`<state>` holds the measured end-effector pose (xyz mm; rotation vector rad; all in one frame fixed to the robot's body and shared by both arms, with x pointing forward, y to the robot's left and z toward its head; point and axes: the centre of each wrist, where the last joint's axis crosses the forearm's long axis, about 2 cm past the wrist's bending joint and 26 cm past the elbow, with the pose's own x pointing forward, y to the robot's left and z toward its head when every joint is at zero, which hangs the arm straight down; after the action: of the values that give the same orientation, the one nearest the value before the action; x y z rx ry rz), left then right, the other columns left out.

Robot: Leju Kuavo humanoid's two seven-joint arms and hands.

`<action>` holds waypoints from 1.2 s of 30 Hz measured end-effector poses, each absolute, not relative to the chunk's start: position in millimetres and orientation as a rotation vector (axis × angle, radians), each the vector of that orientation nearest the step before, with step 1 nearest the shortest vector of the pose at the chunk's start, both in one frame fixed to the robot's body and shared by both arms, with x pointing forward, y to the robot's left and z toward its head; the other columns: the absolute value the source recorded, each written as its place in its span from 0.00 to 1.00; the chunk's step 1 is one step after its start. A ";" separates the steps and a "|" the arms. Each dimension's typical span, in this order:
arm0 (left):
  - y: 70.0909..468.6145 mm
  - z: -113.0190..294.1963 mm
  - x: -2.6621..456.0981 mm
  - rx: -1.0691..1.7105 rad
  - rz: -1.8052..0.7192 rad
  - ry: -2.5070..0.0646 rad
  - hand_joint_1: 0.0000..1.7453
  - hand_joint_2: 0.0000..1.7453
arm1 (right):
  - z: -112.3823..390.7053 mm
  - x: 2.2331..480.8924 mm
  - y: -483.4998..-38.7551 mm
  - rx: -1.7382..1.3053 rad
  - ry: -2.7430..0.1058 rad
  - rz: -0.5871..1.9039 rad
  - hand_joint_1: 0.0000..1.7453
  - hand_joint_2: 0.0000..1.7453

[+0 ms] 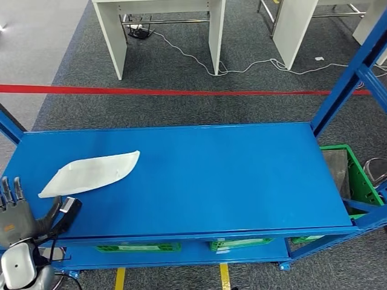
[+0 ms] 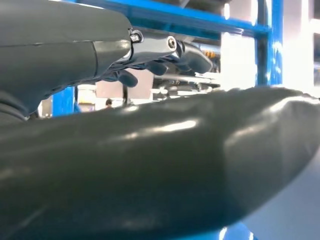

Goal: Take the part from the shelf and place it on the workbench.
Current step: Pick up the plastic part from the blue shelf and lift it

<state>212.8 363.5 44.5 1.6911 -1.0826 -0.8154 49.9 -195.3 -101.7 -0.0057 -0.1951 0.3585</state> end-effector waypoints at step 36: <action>318.8 61.9 246.2 1.427 -1.060 -1.401 0.00 0.00 | -102.1 49.9 -197.3 0.001 -0.179 0.373 0.00 0.00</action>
<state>246.2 318.8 61.9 1.4273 -1.4014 -1.0600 49.9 -197.3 -102.1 0.0012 -0.1787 0.3733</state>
